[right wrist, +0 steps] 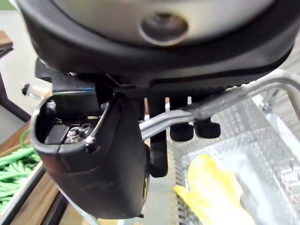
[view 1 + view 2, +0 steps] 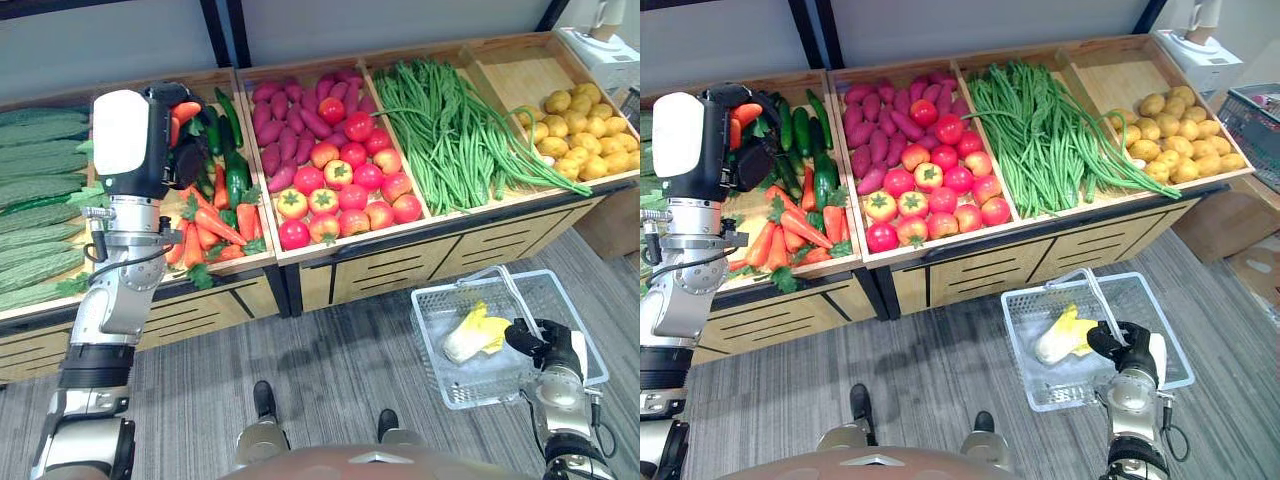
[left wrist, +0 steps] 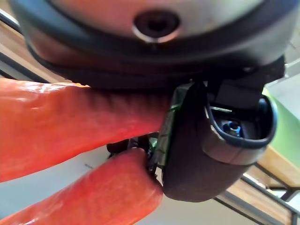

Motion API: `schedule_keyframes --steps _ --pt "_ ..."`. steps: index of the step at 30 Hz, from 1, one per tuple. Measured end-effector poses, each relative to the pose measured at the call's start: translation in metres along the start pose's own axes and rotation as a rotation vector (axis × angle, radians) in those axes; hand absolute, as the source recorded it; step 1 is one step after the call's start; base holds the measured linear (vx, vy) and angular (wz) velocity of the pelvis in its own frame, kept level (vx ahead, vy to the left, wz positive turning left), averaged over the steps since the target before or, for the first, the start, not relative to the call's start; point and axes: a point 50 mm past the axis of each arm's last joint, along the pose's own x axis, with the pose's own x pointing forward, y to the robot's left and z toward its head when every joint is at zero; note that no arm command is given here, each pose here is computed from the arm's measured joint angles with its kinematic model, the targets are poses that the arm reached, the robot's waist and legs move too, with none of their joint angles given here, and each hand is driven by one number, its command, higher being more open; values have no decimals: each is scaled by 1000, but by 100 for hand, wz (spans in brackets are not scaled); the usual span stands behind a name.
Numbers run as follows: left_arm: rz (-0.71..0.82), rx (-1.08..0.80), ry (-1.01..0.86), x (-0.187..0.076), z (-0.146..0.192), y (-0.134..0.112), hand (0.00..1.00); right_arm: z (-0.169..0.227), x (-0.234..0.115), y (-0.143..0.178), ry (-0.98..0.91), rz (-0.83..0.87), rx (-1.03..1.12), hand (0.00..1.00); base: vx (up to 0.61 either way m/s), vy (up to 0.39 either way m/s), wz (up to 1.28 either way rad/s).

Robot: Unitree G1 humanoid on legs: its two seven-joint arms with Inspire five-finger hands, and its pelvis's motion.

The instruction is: Pick vegetable in the basket

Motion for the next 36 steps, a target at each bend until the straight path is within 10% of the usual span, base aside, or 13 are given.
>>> schedule_keyframes --steps 36 --pt "-477 -656 -320 -55 125 -74 0 97 -22 19 -519 333 -227 0 -4 -26 -38"
